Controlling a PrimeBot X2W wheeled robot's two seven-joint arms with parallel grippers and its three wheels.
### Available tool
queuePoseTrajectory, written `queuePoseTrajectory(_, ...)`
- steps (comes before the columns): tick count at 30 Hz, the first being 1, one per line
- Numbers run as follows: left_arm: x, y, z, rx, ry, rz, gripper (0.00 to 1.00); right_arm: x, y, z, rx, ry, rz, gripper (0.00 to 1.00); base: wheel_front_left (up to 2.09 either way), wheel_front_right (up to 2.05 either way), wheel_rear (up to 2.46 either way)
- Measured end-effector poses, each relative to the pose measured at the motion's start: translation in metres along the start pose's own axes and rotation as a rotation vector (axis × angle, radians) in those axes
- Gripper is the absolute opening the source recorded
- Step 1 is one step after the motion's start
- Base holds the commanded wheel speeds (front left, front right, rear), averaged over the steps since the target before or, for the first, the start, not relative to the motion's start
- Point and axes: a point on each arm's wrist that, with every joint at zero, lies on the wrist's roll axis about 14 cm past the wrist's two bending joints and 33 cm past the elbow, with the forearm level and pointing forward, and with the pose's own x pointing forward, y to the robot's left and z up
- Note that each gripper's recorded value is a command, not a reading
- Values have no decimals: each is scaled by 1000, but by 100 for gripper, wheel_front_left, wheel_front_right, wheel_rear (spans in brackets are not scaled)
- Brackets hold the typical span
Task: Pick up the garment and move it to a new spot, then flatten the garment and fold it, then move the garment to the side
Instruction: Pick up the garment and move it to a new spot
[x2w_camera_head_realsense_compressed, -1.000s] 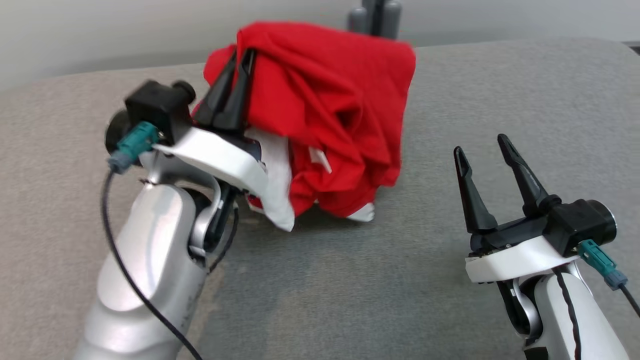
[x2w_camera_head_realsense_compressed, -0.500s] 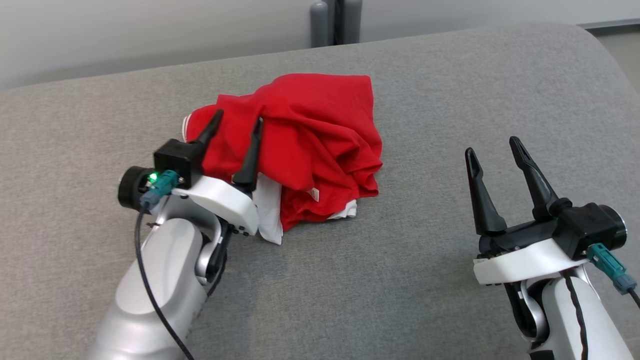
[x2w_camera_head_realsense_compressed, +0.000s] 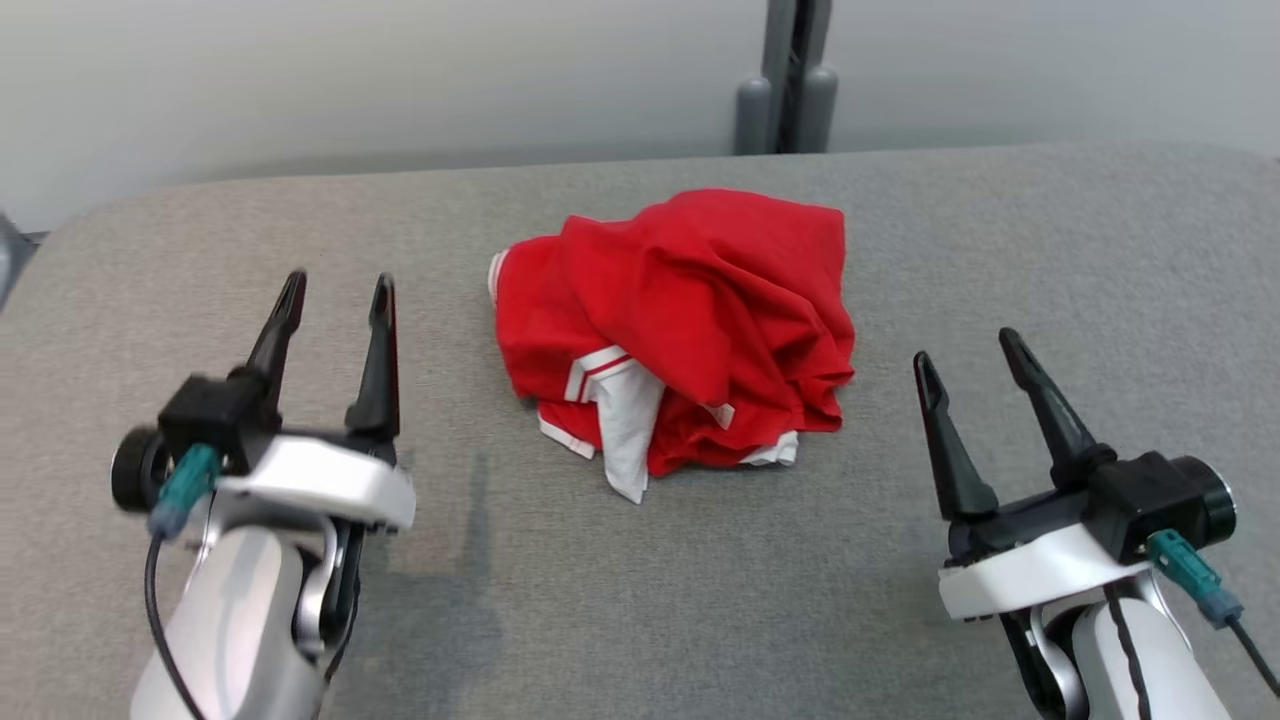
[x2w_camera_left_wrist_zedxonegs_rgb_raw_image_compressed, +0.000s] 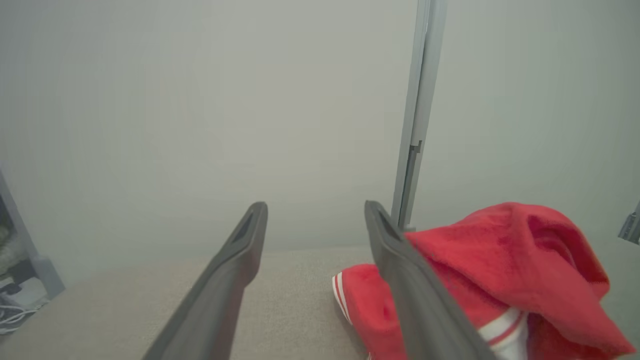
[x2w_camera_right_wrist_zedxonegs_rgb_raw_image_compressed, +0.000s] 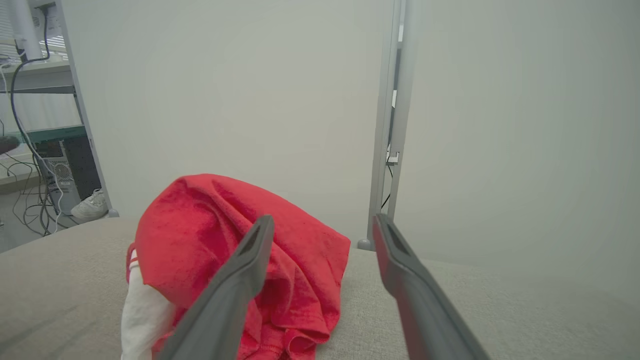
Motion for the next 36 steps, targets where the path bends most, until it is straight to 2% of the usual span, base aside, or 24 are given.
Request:
queuePoseTrajectory(5,-36,22,-3,-1,10,79,100,0,14,3,-13,-6,38,100,0,0,0)
queuePoseTrajectory(9,-64,32,-6,-45,13,147,100,-1,23,7,-12,-15,62,100,0,0,0)
queuePoseTrajectory(18,-70,23,-11,-62,19,149,100,0,30,5,-6,-9,82,100,0,0,0)
queuePoseTrajectory(23,-68,-3,-32,-84,81,66,100,-2,27,0,3,5,74,100,0,0,0)
queuePoseTrajectory(31,-51,-70,-78,-134,229,-152,100,0,8,-11,0,30,28,100,0,0,0)
queuePoseTrajectory(36,-35,-93,-102,-148,311,-216,100,-1,-10,-19,-9,49,-18,100,0,0,0)
